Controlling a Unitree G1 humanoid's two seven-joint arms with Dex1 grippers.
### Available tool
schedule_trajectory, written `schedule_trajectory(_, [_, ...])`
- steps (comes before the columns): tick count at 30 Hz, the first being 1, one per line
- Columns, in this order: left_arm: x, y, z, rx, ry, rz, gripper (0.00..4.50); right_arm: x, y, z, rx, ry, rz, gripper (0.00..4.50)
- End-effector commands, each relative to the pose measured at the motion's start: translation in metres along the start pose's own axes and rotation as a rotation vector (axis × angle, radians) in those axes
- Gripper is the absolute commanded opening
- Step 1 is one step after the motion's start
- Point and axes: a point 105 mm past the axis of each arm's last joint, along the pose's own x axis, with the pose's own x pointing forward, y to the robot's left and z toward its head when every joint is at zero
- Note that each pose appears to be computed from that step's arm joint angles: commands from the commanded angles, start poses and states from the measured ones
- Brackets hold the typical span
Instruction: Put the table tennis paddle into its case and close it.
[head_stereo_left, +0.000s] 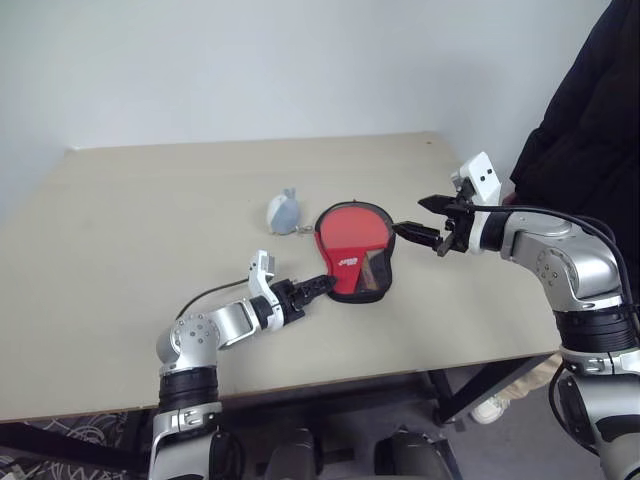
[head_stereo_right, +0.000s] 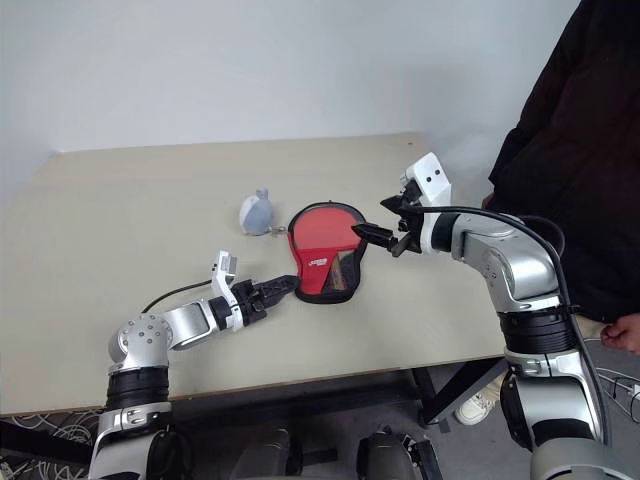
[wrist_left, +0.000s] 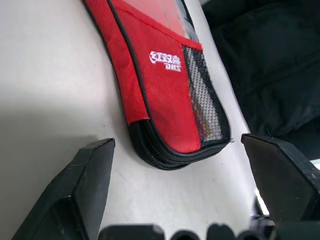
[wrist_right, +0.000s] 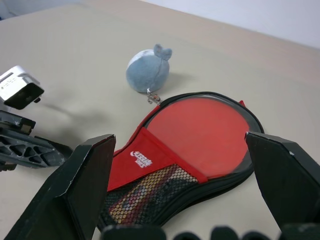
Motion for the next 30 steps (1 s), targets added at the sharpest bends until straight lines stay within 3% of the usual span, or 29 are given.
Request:
schedule_trajectory(1, [0.003, -0.012, 0.011, -0.047, -0.030, -0.060, 4.35, -0.002, 0.006, 0.014, -0.024, -0.048, 0.012, 4.50])
schedule_trajectory(15, [0.009, -0.002, 0.016, -0.152, -0.018, -0.027, 4.35, 0.004, 0.015, 0.013, -0.001, -0.052, 0.032, 4.50])
schedule_trajectory(30, [0.020, -0.013, 0.024, -0.224, 0.010, -0.065, 4.35, 0.007, 0.022, 0.011, 0.018, -0.051, 0.045, 4.50])
